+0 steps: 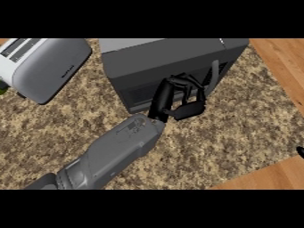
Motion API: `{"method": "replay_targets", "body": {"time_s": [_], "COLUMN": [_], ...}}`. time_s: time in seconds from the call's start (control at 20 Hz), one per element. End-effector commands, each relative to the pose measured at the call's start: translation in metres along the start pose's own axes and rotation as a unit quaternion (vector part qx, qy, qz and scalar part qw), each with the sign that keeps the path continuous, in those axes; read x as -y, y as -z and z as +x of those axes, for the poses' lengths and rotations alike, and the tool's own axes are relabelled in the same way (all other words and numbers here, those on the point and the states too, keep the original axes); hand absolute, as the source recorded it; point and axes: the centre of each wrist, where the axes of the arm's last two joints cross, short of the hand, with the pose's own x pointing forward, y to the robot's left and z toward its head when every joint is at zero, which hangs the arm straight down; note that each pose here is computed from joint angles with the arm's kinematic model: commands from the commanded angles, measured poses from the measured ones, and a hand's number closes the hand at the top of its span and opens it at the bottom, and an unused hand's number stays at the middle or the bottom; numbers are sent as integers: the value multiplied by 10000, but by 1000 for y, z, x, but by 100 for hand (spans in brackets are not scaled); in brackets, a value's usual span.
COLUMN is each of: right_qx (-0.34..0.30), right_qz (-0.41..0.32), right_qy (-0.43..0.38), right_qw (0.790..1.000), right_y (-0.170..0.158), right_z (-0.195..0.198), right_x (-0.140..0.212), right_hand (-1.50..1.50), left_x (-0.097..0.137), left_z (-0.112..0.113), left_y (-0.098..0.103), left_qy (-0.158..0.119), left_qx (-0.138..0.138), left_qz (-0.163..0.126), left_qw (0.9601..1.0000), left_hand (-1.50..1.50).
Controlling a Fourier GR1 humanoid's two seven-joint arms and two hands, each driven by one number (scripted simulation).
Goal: Pick up the milk, place it into the microwave and close the microwave
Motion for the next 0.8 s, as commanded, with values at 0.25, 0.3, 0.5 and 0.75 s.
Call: {"method": "replay_targets", "body": {"time_s": [0.25, 0.3, 0.5, 0.75], "right_qx": [70, 40, 89, 50], "right_qz": [396, 327, 451, 560], "right_qy": [115, 165, 205, 176], "right_qw": [9991, 9993, 9987, 9983], "right_y": [9, 6, 9, 12], "right_z": [7, 6, 9, 13], "right_x": [-5, -5, -6, -8], "right_hand": [-150, -150, -150, -150], "left_x": [-15, -17, -15, -17], "left_z": [-1, -2, 1, -5], "left_y": [17, 17, 19, 15], "left_qy": [154, 83, 29, 73], "left_qx": [144, 79, 155, 176], "left_qz": [488, 577, 582, 661], "left_qw": [9986, 9983, 9982, 9976], "left_hand": [150, 150, 150, 150]}}
